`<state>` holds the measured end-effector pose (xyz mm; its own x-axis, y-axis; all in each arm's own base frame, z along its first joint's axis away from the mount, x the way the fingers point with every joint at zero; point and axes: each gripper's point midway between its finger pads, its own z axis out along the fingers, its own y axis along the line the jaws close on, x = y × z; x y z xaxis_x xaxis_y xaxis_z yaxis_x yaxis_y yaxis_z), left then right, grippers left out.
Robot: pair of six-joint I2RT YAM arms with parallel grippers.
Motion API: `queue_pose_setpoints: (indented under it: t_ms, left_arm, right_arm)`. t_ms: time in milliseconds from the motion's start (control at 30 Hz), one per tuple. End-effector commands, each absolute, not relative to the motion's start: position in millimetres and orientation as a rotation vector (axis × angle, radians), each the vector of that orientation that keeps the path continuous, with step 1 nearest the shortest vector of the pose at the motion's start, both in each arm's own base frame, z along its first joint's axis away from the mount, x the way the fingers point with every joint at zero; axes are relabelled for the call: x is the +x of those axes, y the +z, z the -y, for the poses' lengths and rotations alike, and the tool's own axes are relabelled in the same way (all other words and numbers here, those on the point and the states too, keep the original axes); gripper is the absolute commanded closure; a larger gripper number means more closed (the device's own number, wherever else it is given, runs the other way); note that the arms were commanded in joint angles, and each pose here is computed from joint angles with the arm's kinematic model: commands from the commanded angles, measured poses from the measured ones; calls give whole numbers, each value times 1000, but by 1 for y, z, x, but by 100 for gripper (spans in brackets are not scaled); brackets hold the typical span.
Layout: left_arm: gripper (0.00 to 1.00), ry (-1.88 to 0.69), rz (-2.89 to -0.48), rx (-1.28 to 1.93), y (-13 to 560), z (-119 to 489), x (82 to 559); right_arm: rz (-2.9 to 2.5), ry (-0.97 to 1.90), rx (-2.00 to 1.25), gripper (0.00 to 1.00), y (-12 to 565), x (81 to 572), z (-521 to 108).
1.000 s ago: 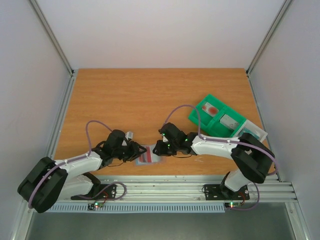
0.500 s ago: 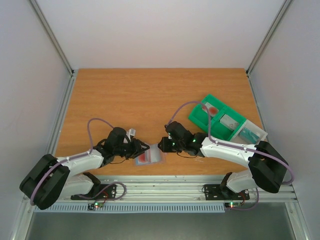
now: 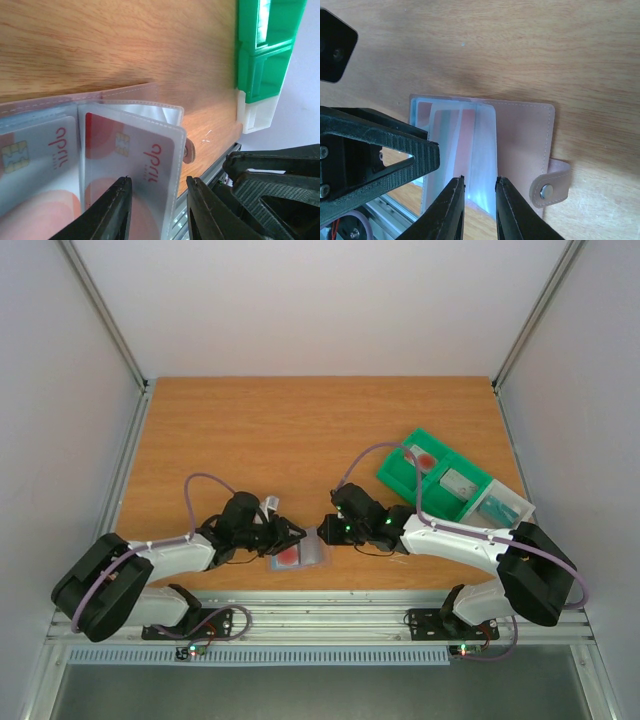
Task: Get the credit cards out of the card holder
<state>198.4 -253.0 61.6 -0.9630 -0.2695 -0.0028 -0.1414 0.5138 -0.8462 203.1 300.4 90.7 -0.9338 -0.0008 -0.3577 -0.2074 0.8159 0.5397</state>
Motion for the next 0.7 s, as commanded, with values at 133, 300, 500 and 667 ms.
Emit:
queue_pose_setpoints:
  t_ms: [133,300,500,667]
  left_arm:
    - [68,-1506,-2532,-282,81,265,208]
    - [68,-1500,-2536,-285,79,264,207]
    - [69,-1472,-2549,-294,75,261,207]
    - [69,-1406,-2582,-312,65,254,205]
  right_arm:
    - [-2640,815,-169,81,94,203,-296]
    - [-2643,814,-170,81,93,203,-297]
    - [-2654,812,-180,81,90,202,-297]
    - [-2672,823,-199,83,86,200,-300]
